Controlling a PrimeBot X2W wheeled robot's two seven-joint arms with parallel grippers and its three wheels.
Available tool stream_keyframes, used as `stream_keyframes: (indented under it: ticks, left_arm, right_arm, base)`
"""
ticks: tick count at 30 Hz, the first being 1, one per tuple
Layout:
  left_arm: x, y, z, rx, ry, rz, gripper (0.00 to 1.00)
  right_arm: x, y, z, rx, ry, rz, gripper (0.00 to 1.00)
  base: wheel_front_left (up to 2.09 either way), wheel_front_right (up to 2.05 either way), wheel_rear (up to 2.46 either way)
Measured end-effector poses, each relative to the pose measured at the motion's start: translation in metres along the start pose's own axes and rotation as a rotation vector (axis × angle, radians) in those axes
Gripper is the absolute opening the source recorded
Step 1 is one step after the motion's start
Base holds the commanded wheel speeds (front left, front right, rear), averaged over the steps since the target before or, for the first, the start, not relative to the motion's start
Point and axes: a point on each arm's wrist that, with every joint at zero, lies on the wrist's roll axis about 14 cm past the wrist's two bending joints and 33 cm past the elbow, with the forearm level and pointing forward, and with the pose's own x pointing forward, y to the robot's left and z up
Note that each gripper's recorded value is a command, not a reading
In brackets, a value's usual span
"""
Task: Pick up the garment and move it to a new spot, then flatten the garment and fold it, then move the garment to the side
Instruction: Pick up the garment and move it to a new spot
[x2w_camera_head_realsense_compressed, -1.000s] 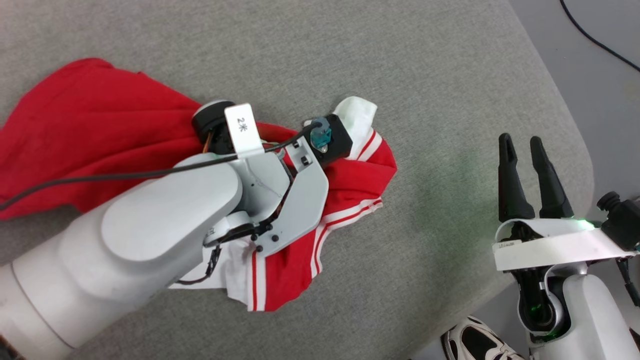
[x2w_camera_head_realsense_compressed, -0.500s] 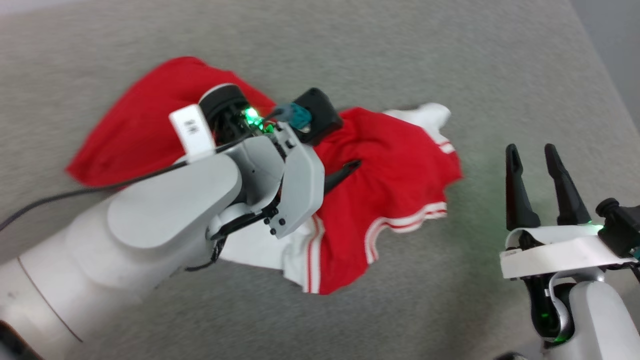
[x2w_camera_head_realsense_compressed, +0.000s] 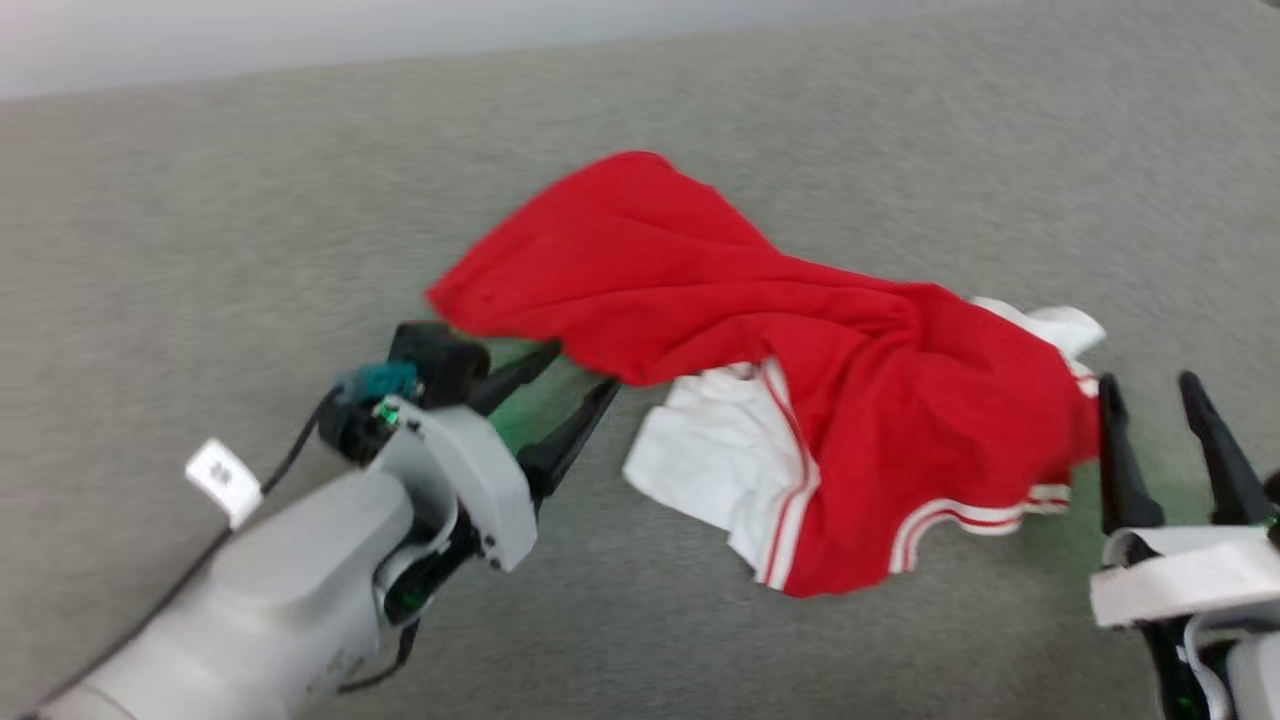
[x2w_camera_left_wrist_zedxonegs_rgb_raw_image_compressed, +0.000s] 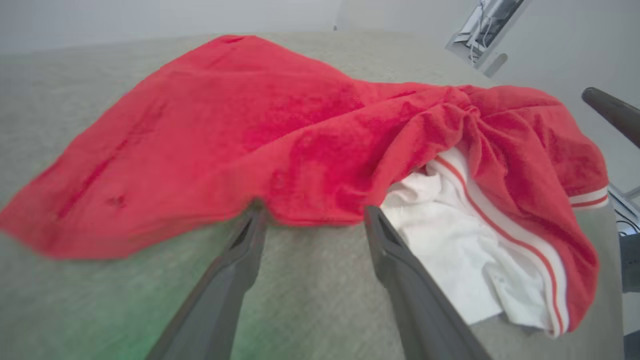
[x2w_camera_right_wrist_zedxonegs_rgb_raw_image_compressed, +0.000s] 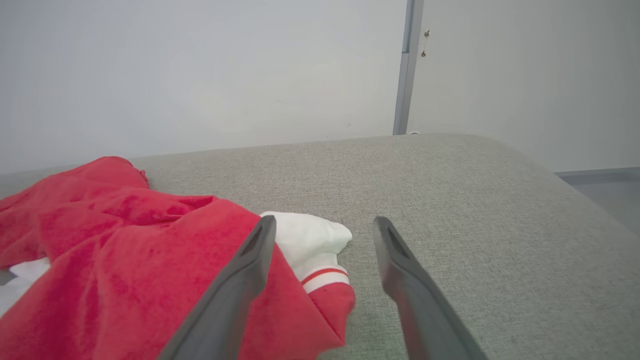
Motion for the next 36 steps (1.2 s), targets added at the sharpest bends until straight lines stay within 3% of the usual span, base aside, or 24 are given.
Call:
stream_keyframes:
  ticks: [11,15,24,36]
  left_arm:
    - [-0.114,0.068,-0.001,-0.147,-0.213,0.428,1.00]
    - [-0.158,0.074,-0.007,-0.135,-0.266,0.543,1.00]
    - [-0.216,0.064,0.012,-0.005,-0.393,0.678,1.00]
    - [-0.230,0.041,0.032,0.078,-0.503,0.732,1.00]
  right_arm:
    - [0.005,0.016,-0.007,-0.026,0.021,0.082,1.00]
    - [0.004,0.023,-0.005,-0.026,0.018,0.105,1.00]
    - [-0.003,0.026,0.018,-0.014,-0.046,0.110,1.00]
    - [-0.014,0.013,0.055,0.056,-0.157,0.059,1.00]
  base:
    - [0.00,0.00,0.00]
    - [0.00,0.00,0.00]
    - [0.00,0.00,0.00]
    - [0.00,0.00,0.00]
